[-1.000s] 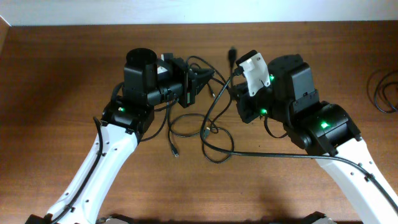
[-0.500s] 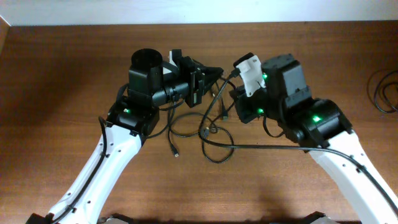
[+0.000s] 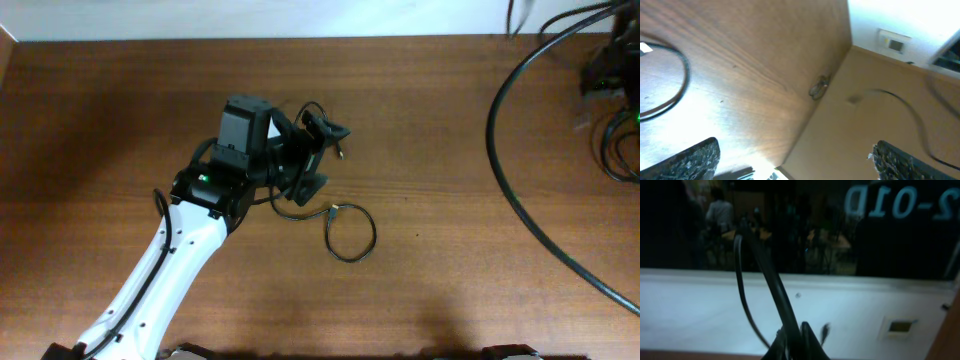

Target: Untangle cables

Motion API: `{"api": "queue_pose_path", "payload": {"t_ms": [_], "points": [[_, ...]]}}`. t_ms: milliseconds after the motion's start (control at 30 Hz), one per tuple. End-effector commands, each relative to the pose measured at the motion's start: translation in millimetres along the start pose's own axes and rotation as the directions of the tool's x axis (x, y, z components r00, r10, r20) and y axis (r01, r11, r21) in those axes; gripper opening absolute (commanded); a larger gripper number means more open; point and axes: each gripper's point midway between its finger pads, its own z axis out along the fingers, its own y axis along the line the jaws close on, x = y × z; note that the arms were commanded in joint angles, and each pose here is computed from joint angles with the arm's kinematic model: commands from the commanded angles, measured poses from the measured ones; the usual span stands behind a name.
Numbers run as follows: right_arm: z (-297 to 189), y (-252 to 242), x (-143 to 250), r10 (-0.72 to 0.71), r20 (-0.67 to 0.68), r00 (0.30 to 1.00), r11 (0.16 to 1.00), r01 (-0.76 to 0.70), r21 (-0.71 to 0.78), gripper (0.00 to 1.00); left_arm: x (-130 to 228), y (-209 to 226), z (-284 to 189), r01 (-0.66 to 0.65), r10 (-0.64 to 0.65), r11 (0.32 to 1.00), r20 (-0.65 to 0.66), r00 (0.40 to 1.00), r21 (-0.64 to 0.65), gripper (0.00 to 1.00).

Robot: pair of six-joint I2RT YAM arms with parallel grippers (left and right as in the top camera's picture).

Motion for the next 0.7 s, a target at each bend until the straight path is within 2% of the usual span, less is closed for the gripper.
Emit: {"api": "queue_pose_path", "payload": {"t_ms": [0, 200, 333, 400, 533, 600, 667], "points": [[40, -16, 21, -0.045, -0.052, 0.998, 0.996, 0.049, 0.069, 0.04, 0, 7, -5, -0.007, 0.008, 0.999, 0.016, 1.0, -0.034, 0.99], [141, -27, 112, -0.066, -0.244, 0.967, 0.991, 0.091, 0.094, 0.04, 1, 9, -5, -0.002, 0.003, 0.999, 0.015, 1.0, -0.041, 0.99], [197, -51, 174, -0.094, -0.338, 0.936, 0.96, 0.175, 0.218, 0.04, 1, 9, -5, -0.002, 0.003, 0.999, 0.015, 1.0, -0.041, 0.99], [207, -66, 177, -0.15, -0.336, 0.93, 0.925, 0.252, 0.285, 0.04, 1, 9, -5, -0.002, 0.003, 0.999, 0.015, 1.0, -0.041, 0.99], [203, -111, 137, -0.253, -0.261, 0.932, 0.835, 0.346, 0.428, 0.04, 1, 9, -5, -0.002, 0.003, 0.999, 0.015, 1.0, -0.041, 0.99], [205, -133, 159, -0.238, -0.32, 0.917, 0.84, 0.359, 0.406, 0.04, 1, 9, -5, -0.002, 0.003, 0.999, 0.015, 1.0, -0.041, 0.99], [211, -142, 203, -0.158, -0.4, 0.903, 0.886, 0.308, 0.346, 0.04, 1, 9, -5, -0.002, 0.003, 0.999, 0.015, 1.0, -0.041, 0.99]]}}
